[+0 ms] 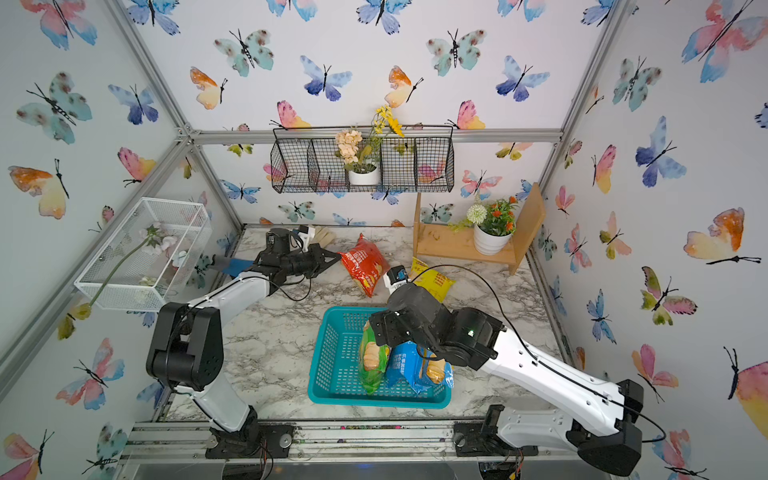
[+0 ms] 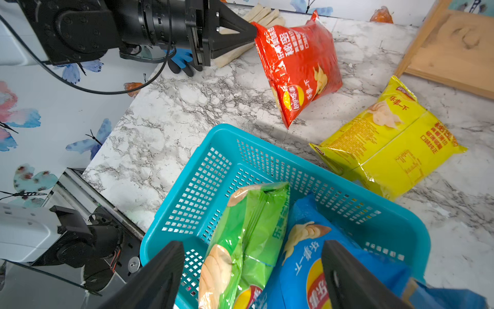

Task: Put the potato chips into the basket
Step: Pick up the potato chip from the center of the board.

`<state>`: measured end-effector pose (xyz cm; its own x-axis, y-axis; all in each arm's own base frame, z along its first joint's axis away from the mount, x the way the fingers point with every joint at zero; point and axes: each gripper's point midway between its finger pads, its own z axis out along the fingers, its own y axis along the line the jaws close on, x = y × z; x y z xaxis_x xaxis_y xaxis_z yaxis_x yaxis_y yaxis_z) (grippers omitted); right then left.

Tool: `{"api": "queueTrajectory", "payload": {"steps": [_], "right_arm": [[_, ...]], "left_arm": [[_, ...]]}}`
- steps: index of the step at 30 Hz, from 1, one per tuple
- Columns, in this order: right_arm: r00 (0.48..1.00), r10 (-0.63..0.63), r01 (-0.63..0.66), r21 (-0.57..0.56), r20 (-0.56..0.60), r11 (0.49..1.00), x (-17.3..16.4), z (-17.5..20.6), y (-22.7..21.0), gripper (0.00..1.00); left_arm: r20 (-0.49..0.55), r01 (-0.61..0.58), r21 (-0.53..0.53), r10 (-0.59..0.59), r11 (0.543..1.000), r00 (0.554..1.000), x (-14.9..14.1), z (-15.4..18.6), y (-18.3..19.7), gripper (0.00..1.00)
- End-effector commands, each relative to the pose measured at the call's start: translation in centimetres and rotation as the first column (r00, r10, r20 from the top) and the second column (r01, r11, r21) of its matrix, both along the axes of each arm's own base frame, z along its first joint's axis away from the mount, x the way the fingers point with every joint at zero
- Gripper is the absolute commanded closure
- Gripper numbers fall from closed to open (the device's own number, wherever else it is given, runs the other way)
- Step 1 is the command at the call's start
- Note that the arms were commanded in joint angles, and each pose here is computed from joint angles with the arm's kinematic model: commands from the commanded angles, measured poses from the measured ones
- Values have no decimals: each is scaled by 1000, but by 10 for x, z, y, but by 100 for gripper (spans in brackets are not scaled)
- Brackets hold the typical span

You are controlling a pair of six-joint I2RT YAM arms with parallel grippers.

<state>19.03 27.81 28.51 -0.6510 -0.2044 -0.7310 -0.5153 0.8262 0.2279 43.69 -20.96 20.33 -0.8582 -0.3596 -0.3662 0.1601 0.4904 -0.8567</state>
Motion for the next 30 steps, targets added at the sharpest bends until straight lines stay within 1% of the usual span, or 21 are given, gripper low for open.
{"api": "queueTrajectory", "payload": {"steps": [1,8,11,20,23,30], "right_arm": [[999,34,-34,18,35,999,5,16,11,14],[996,73,-71,-36,50,997,12,18,26,16],[994,99,-96,-76,48,992,16,14,37,19],[988,148,-135,-198,51,971,34,2,65,23],[986,147,-128,-217,76,968,40,6,68,23],[980,158,-132,-198,118,971,43,28,70,23]], "left_arm": [[74,15,45,-18,999,997,-12,37,3,100],[129,6,42,-11,999,992,-29,79,8,100],[149,-2,36,-3,999,989,-37,93,10,100],[200,-18,27,12,999,980,-61,124,17,100],[221,-19,14,16,1000,975,-68,137,18,100],[247,-10,-25,16,1000,969,-82,165,18,100]]}}
